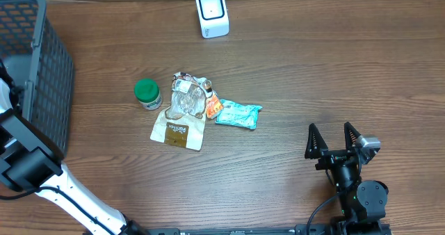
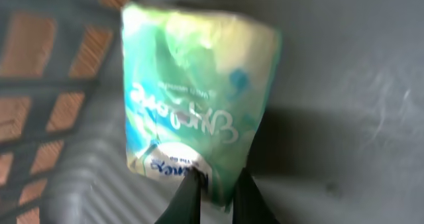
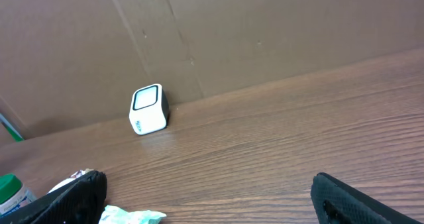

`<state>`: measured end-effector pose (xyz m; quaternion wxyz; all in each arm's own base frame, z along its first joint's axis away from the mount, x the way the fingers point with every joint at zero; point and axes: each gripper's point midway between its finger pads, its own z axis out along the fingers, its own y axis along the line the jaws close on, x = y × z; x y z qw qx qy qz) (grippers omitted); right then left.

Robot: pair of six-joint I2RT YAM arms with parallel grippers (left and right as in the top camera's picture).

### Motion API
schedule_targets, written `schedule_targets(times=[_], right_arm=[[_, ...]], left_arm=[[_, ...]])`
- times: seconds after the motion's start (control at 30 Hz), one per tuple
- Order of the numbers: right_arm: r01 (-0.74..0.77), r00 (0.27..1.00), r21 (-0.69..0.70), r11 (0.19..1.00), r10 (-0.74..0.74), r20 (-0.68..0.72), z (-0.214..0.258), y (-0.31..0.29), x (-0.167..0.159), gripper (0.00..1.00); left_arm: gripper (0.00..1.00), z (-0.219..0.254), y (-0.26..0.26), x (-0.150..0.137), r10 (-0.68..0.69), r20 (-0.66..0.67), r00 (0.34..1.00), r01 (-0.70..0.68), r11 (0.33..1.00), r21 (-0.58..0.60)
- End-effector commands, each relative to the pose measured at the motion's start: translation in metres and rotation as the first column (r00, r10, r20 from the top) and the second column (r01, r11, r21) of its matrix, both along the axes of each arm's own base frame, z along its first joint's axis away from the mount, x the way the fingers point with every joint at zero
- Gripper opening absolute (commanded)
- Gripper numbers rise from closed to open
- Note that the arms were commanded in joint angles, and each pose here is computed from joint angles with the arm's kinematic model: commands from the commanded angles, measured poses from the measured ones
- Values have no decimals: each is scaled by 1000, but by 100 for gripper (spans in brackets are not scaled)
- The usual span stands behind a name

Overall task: Scan the item barcode
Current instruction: 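Return the left gripper into the basket and grasp the tissue pack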

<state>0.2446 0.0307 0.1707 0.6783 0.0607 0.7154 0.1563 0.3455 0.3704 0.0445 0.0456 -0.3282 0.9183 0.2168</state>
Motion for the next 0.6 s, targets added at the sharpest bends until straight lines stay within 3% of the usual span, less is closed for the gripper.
schedule_targets(times=[0.0,0.33,0.43,0.5,0.57], right_arm=[[9,1000,-1,1000,-9,8,-1,-1,0,100],[8,1000,-1,1000,-8,8,-1,-1,0,100],[9,1000,-1,1000,-9,8,-1,-1,0,100],[9,1000,-1,1000,-9,8,-1,-1,0,100],[9,1000,-1,1000,-9,8,-1,-1,0,100]], left_arm=[[4,11,-3,-3,41,18,999,-41,999,3],[5,128,-15,5,0,218,976,-29,991,130],[62,139,-10,3,-1,237,972,-37,987,154],[77,136,-8,2,5,242,970,-41,989,145],[84,129,-8,5,-7,258,966,-22,994,109]])
